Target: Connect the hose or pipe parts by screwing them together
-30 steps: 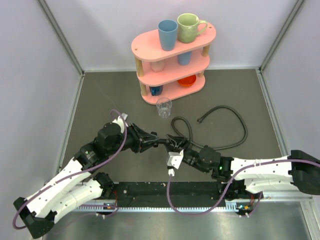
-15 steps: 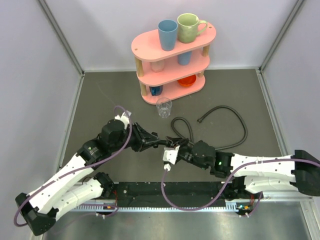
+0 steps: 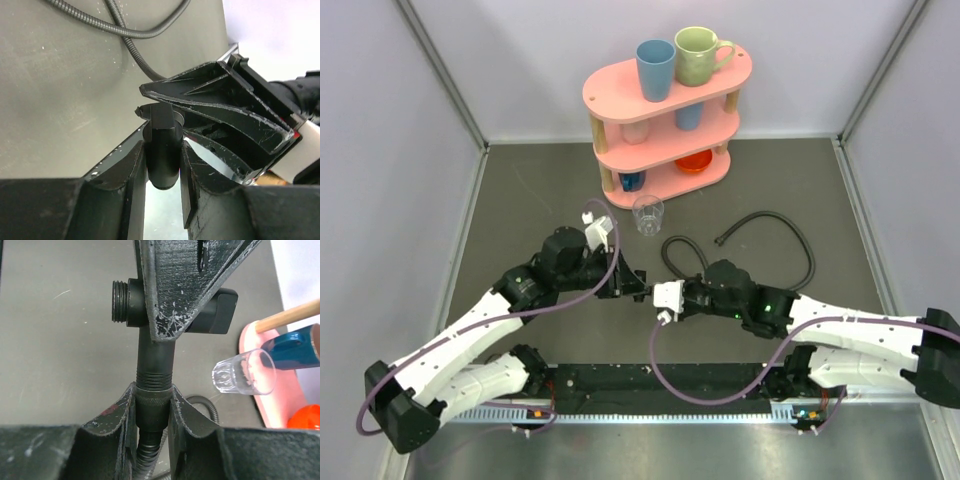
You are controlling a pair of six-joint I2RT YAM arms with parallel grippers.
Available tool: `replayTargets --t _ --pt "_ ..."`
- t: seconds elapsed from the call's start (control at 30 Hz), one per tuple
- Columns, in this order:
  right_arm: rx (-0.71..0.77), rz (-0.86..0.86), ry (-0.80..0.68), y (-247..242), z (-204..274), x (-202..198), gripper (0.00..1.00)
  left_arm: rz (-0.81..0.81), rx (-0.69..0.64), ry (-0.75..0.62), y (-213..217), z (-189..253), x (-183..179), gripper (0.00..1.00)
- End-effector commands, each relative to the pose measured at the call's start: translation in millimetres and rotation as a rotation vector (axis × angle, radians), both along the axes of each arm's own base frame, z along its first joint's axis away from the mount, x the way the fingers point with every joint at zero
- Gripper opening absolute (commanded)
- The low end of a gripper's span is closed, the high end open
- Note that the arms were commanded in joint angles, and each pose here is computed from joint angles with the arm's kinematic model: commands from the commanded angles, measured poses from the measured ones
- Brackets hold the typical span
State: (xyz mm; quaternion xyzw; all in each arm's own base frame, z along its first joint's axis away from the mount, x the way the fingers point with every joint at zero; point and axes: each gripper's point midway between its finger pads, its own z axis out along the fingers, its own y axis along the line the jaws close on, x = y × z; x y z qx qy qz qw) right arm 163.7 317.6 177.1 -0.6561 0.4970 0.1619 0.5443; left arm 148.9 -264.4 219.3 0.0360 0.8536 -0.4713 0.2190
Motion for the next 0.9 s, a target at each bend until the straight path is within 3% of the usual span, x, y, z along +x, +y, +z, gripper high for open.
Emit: replayTargets --t 0.0,0.23,0.43,0.7,0.87 --pt "0.239 0.211 -0.041 40 88 -24 0.0 -0.279 -0.077 -0.248 -19 30 -17 0.0" --pt "0.275 0.236 0.026 43 92 -20 0.0 -0.252 -0.061 -0.445 -13 29 -4 0.0" --pt "0.308 0.256 0.144 45 92 -20 0.0 -0.296 -0.115 -0.724 -5 42 -10 0.0" --pt "0.282 0.334 0.304 50 82 -30 0.0 -0.526 -0.069 -0.909 -6 29 -27 0.0" --pt "0.279 0.31 0.393 51 77 -21 0.0 -0.586 -0.018 -1.01 -4 20 -27 0.0"
